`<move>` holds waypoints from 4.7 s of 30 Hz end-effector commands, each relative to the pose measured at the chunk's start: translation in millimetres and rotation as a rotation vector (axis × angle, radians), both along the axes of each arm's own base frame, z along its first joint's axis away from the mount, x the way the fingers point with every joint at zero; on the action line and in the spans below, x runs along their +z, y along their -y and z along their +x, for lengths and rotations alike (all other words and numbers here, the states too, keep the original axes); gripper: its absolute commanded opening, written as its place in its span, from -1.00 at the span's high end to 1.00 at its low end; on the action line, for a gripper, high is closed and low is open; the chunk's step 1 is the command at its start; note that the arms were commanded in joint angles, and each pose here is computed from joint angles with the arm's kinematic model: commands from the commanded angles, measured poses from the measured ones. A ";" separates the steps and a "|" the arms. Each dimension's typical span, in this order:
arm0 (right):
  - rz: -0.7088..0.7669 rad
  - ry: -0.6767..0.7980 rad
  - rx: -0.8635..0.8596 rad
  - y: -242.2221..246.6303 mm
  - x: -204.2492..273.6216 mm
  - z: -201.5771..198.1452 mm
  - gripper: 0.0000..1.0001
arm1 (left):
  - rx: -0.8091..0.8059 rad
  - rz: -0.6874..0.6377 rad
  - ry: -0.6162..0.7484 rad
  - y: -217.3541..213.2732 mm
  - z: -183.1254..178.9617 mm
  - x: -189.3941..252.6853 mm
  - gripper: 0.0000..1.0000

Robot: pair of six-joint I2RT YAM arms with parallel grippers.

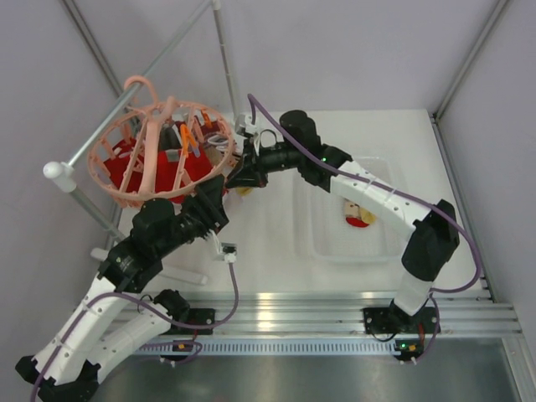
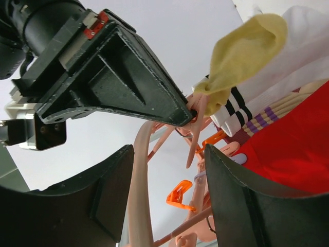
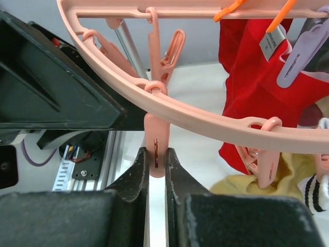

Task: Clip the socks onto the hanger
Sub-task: Open the clamp at the hanger, then adjust the sock in the bin.

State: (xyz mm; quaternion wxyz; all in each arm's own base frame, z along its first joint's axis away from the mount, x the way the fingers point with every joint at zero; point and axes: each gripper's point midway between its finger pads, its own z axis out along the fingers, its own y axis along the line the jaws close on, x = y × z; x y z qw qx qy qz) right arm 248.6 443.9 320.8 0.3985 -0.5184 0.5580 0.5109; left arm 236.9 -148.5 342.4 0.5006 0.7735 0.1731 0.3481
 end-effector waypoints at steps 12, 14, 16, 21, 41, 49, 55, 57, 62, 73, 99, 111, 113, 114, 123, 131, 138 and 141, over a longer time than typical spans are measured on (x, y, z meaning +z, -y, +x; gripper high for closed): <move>-0.018 0.028 0.021 18.5 29.7 -14.1 1.00 | 0.032 0.221 0.315 -0.3 18.1 33.8 -0.21; -0.034 0.035 0.014 17.7 26.8 -13.8 1.00 | 0.056 0.240 0.317 -3.5 21.8 32.2 -0.21; -0.051 0.039 0.009 16.3 24.2 -13.2 1.00 | 0.059 0.243 0.326 -3.4 22.5 32.6 -0.20; -0.086 0.052 0.008 12.2 16.6 -12.4 1.00 | 0.062 0.272 0.327 -2.2 26.3 26.3 -0.18; -0.116 0.043 0.044 5.1 11.7 -21.0 1.00 | 0.079 0.302 0.353 2.2 37.9 19.4 0.04; -0.105 0.040 0.064 2.7 16.1 -23.5 1.00 | 0.067 0.297 0.345 5.9 39.8 12.9 0.37; -0.103 0.039 0.077 2.8 15.8 -26.3 1.00 | 0.075 0.285 0.362 6.2 41.0 16.0 0.76; -0.107 0.039 0.075 3.7 14.7 -26.5 0.59 | 0.084 0.279 0.365 5.0 41.4 17.1 1.00; -0.087 0.056 0.046 9.8 16.3 -22.3 0.11 | 0.081 0.256 0.361 5.5 40.5 17.6 1.00; 0.045 -0.007 -0.095 31.2 30.5 9.3 -0.04 | 0.066 0.182 0.356 8.3 36.6 22.9 1.00; 0.005 0.031 -0.172 94.8 7.3 34.9 -0.10 | 0.080 0.141 0.341 4.2 34.5 22.2 1.00; -0.486 -0.126 -0.767 319.8 -122.4 77.6 -0.12 | 0.074 0.134 0.323 4.0 32.8 15.4 1.00; -0.572 -0.214 -0.948 361.4 -151.0 86.5 -0.04 | 0.072 0.129 0.319 3.9 32.2 14.9 1.00; -0.588 -0.264 -1.015 373.2 -160.1 88.6 -0.03 | 0.070 0.132 0.315 4.6 32.3 12.0 1.00; -0.746 -0.468 -1.102 414.3 -228.3 84.3 0.07 | 0.072 0.127 0.301 3.6 31.9 8.0 1.00; -0.694 -0.529 -1.052 399.4 -235.5 88.7 0.20 | 0.081 0.120 0.288 0.3 30.2 2.5 1.00; -0.694 -0.552 -1.018 378.8 -238.2 86.7 0.23 | 0.084 0.119 0.281 -0.1 30.8 0.8 1.00; -0.718 -0.559 -1.012 373.6 -245.1 84.3 0.21 | 0.081 0.117 0.280 -0.1 29.9 -0.9 1.00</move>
